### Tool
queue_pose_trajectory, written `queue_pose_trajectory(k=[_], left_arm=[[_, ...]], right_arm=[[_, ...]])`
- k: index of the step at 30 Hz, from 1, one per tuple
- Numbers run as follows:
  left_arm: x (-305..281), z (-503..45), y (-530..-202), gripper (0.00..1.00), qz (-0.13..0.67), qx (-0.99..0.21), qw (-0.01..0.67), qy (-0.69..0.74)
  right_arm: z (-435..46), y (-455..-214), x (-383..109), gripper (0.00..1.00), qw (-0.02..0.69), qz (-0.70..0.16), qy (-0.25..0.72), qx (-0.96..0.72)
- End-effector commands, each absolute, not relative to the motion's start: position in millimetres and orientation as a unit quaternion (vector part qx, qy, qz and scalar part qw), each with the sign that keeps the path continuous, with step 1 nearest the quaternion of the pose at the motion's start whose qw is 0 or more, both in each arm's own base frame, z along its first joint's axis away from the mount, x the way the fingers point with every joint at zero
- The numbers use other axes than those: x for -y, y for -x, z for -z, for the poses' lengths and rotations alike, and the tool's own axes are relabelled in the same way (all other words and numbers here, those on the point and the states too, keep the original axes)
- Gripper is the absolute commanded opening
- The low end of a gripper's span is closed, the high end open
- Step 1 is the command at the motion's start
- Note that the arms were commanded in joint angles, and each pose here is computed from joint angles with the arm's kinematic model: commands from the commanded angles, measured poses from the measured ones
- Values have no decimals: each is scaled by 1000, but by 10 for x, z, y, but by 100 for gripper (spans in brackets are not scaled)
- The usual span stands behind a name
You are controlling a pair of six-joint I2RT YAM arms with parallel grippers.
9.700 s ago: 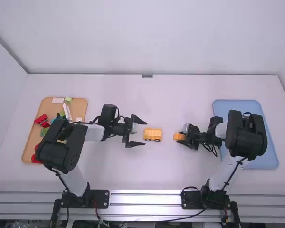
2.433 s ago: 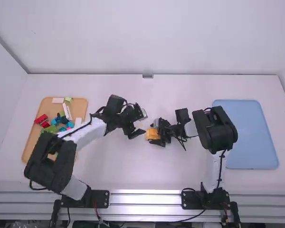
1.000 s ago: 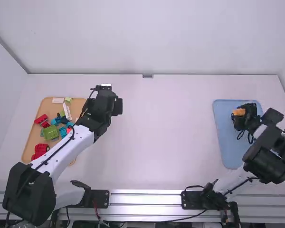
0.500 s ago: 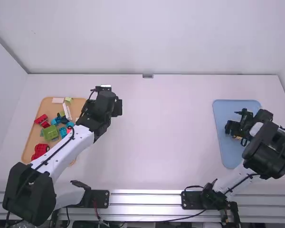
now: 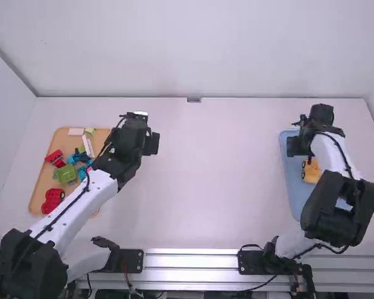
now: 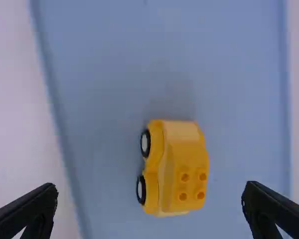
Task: Assemble lego blocks to make yellow taxi
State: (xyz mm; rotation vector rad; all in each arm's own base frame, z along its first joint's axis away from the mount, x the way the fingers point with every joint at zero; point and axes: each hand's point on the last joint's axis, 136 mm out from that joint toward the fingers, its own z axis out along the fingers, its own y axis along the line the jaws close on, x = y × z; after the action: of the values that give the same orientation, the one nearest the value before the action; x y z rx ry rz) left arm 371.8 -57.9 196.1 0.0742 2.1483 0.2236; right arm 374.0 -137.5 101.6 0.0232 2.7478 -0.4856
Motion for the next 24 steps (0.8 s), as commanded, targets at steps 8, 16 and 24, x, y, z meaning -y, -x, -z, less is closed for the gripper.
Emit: queue_pose_trajectory(k=[8,16,24], left_arm=[[773,-2080,-3680,99,-41,-855,514,-51],[986,-2044,-3541,99,10,-803,583,-122],[939,-1896,-3359,94,45,-788,601,-126]], right_arm=[[-1699,-4274,-325,99,370,83,185,-907],[-1675,-4350,-1061,99,462,60,236,-853],[-1450,-4153,-1054,95,454,55,271,-847]])
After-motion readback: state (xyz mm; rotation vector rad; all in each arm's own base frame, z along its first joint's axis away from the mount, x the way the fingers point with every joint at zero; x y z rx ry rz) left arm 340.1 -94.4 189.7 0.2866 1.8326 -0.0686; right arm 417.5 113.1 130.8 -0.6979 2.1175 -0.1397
